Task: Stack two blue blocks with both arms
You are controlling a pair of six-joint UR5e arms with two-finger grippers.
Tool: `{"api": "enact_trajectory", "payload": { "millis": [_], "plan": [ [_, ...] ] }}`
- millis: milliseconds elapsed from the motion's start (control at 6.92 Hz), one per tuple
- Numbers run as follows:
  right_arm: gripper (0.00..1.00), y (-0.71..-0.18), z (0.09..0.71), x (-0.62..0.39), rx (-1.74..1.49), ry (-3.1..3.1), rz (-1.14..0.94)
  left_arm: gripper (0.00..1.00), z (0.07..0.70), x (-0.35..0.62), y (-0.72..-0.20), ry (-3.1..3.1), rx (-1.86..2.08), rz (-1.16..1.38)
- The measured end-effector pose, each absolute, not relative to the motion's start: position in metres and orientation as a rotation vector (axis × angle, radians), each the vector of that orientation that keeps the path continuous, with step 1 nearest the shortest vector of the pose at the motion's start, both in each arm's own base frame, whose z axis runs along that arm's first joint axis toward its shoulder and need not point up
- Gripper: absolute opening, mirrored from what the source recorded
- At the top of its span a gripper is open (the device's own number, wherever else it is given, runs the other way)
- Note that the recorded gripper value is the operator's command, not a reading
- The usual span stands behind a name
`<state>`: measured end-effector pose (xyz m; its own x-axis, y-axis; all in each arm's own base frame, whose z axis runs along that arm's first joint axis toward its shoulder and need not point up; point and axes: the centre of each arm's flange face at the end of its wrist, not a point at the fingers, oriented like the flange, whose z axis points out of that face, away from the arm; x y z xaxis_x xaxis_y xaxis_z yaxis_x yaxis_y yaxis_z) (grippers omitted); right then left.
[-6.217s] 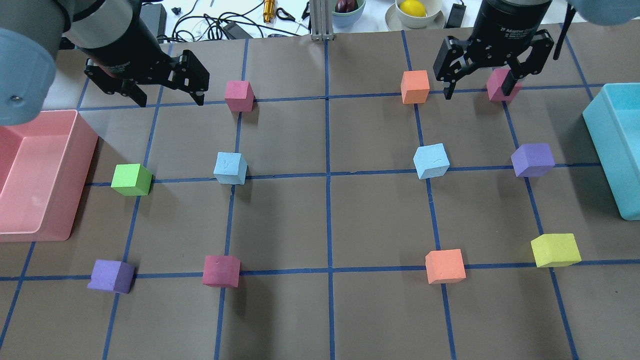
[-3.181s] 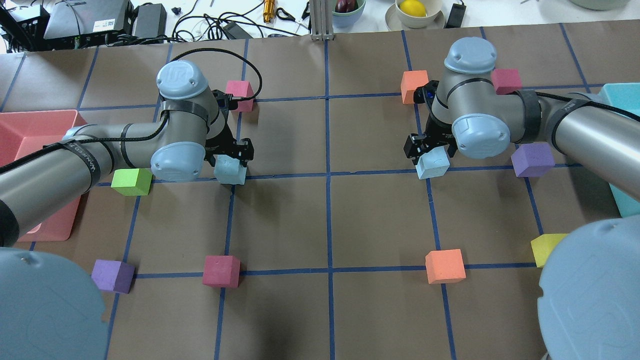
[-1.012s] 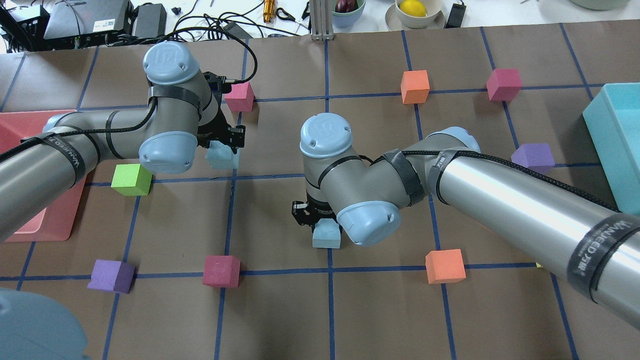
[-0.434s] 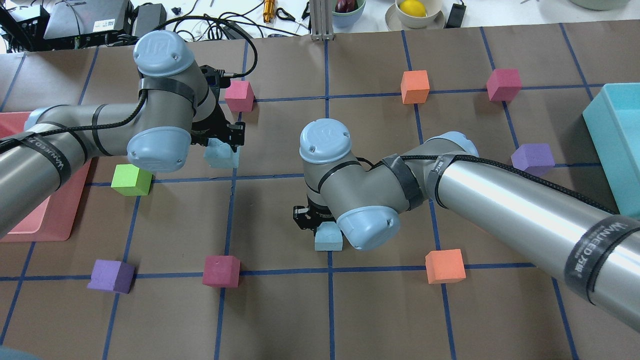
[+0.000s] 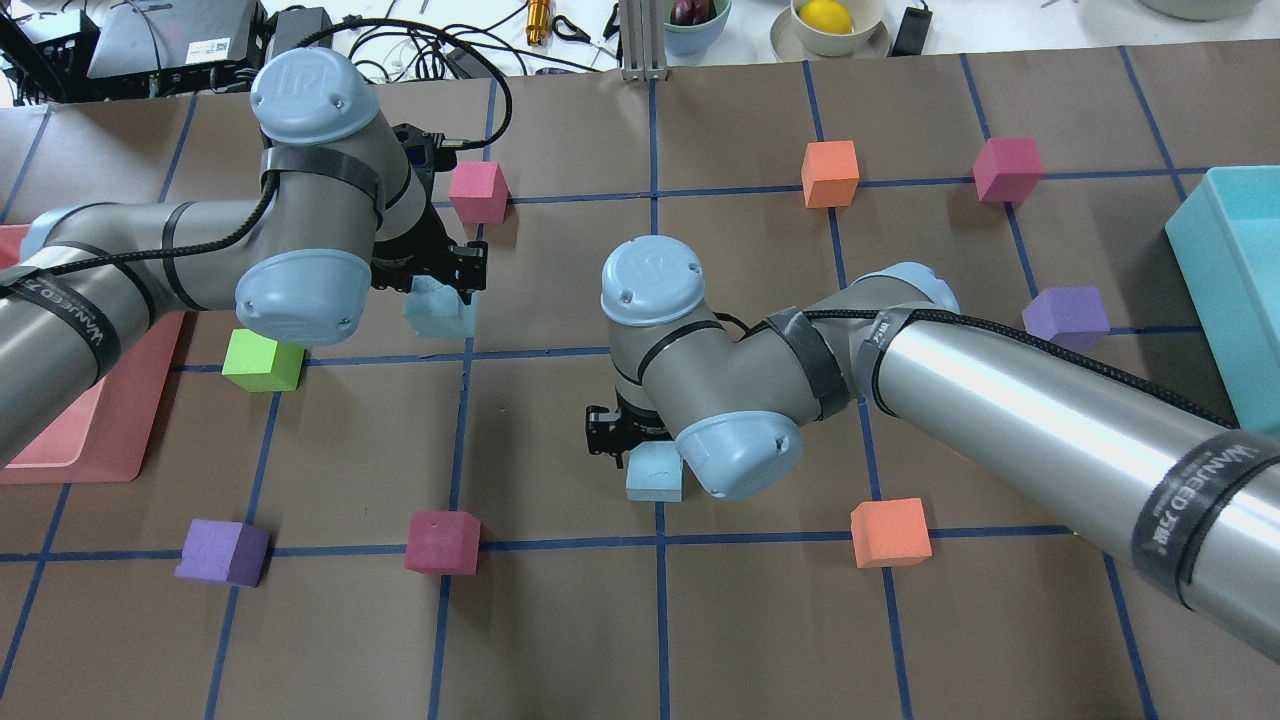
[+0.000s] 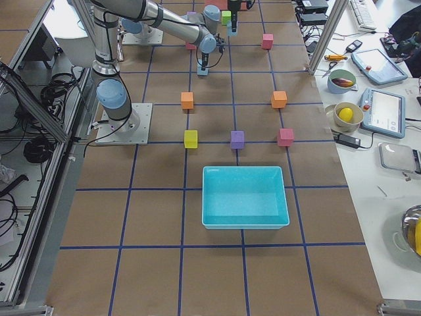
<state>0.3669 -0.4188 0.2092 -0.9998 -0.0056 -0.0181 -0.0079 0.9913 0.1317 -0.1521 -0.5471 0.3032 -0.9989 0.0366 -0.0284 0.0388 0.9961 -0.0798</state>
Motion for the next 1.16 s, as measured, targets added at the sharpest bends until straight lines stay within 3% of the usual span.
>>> {"api": "enact_trajectory", "payload": {
  "millis": [434, 1157],
  "plan": [
    [1.0, -0.44, 0.236, 0.348, 0.018, 3.097, 0.131, 0.27, 0.32, -0.174, -0.53, 3.114, 0.066, -0.124],
    [1.0, -0.527, 0.373, 0.183, 0.131, 3.093, 0.006, 0.27, 0.311, -0.28, -0.485, 3.133, -0.072, -0.097]
  ]
}}
